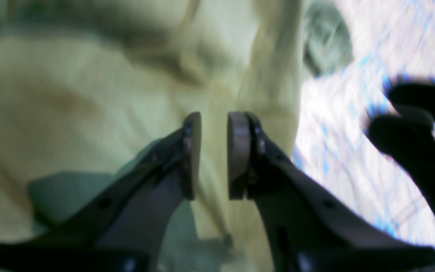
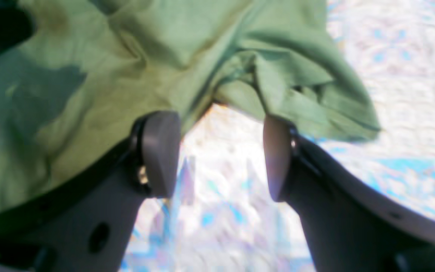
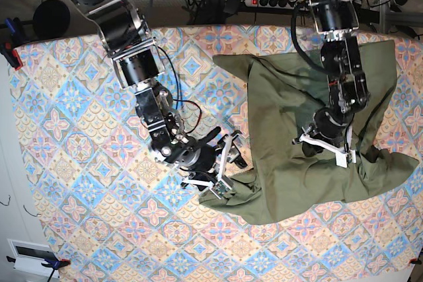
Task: Layout the t-shirt on the table in an organized manner, then fold the t-shirt properly
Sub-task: 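Grasp the shirt body with both grippers near its center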
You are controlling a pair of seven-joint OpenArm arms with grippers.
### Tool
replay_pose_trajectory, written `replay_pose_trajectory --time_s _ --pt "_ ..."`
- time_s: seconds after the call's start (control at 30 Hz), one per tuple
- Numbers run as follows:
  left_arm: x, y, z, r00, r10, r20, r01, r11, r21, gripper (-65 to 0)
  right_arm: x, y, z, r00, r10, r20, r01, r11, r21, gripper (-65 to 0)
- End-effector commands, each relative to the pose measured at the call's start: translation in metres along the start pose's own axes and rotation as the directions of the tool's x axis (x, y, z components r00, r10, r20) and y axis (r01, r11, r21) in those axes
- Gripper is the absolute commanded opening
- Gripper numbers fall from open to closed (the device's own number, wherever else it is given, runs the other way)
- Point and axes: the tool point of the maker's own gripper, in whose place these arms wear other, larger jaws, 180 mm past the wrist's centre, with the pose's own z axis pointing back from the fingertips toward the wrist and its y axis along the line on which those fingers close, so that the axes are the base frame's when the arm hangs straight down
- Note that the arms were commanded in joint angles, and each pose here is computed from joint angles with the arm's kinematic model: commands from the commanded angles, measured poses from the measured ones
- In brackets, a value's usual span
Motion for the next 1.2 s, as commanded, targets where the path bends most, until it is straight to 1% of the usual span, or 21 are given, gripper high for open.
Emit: replay_pose_trajectory --time_s 0.0,0.07,0.1,0.17,0.27,0.33,0.4,0.53,0.6,0.7,0.73,0.8,0.87,0.93,1.0,1.07,1.17 --pt "0.028 -0.007 -0.003 0.998 -0.012 0.066 0.012 1.0 -0.003 -52.2 0.027 -0.019 0.011 0.998 0.028 0.058 -0.025 0.999 -0.047 -30.8" --pt "0.041 -0.005 -0.017 0.997 -0.024 0.075 0.022 0.999 0.035 -52.4 0.029 -0.033 0.026 0.996 0.061 0.059 -0.056 0.995 -0.086 -30.8" --pt "0.048 0.0 -0.021 0.995 -0.016 0.094 0.011 0.998 0.056 -52.5 0.029 -0.04 0.033 0.995 0.077 0.057 -0.071 0.992 -0.103 -30.8" --pt "0.061 0.01 -0.028 0.991 0.009 0.135 -0.022 0.995 0.094 -52.6 0.02 -0.042 0.04 0.995 0.086 0.046 -0.08 0.99 -0.113 -30.8" --pt "0.071 0.028 -0.038 0.988 0.023 0.153 -0.048 0.986 0.162 -52.6 0.009 -0.061 0.056 0.997 0.06 0.048 -0.051 0.985 -0.162 -30.8" --pt "0.07 0.047 -0.044 0.987 0.035 0.159 -0.069 0.974 0.214 -52.4 0.001 -0.067 0.065 0.998 0.047 0.048 -0.037 0.982 -0.183 -30.8" --pt "0.069 0.056 -0.055 0.986 0.03 0.162 -0.069 0.968 0.243 -52.3 -0.004 -0.069 0.07 0.998 0.04 0.044 -0.031 0.98 -0.195 -30.8" --pt "0.046 0.062 -0.084 0.993 0.05 0.105 -0.077 0.962 0.263 -52.1 -0.01 -0.064 0.073 0.999 0.036 0.038 -0.028 0.981 -0.191 -30.8" --pt "0.024 0.058 -0.1 0.995 0.094 0.033 -0.1 0.961 0.257 -52.1 -0.013 -0.072 0.081 0.998 0.044 0.033 -0.036 0.977 -0.212 -30.8" --pt "-0.013 0.036 -0.123 0.983 0.154 -0.103 -0.128 0.966 0.225 -52.1 -0.01 -0.078 0.089 0.997 0.062 0.039 -0.051 0.972 -0.23 -30.8" --pt "-0.024 0.019 -0.129 0.977 0.164 -0.137 -0.135 0.971 0.198 -52.0 -0.012 -0.077 0.088 0.998 0.059 0.035 -0.049 0.972 -0.228 -30.8" --pt "-0.039 -0.019 -0.137 0.974 0.14 -0.179 -0.121 0.986 0.114 -50.0 -0.018 -0.078 0.089 0.999 0.048 0.019 -0.042 0.972 -0.232 -30.8" --pt "-0.052 -0.054 -0.142 0.974 0.069 -0.215 -0.059 0.997 0.054 -47.9 -0.023 -0.09 0.097 0.999 0.046 0.009 -0.042 0.965 -0.257 -30.8" --pt "-0.072 -0.095 -0.144 0.966 -0.047 -0.256 0.043 0.999 -0.021 -47.2 -0.024 -0.096 0.102 0.999 0.042 0.007 -0.038 0.961 -0.273 -30.8" --pt "-0.089 -0.13 -0.144 0.949 -0.146 -0.278 0.126 0.988 -0.09 -47.2 -0.025 -0.104 0.106 1.0 0.029 0.013 -0.023 0.956 -0.291 -30.8" --pt "-0.112 -0.164 -0.14 0.929 -0.217 -0.301 0.176 0.972 -0.157 -47.0 -0.037 -0.113 0.115 1.0 0.011 -0.003 -0.012 0.949 -0.316 -30.8" --pt "-0.121 -0.172 -0.138 0.908 -0.288 -0.305 0.24 0.953 -0.184 -46.8 -0.044 -0.125 0.125 1.0 0.018 -0.025 -0.026 0.939 -0.342 -30.8"
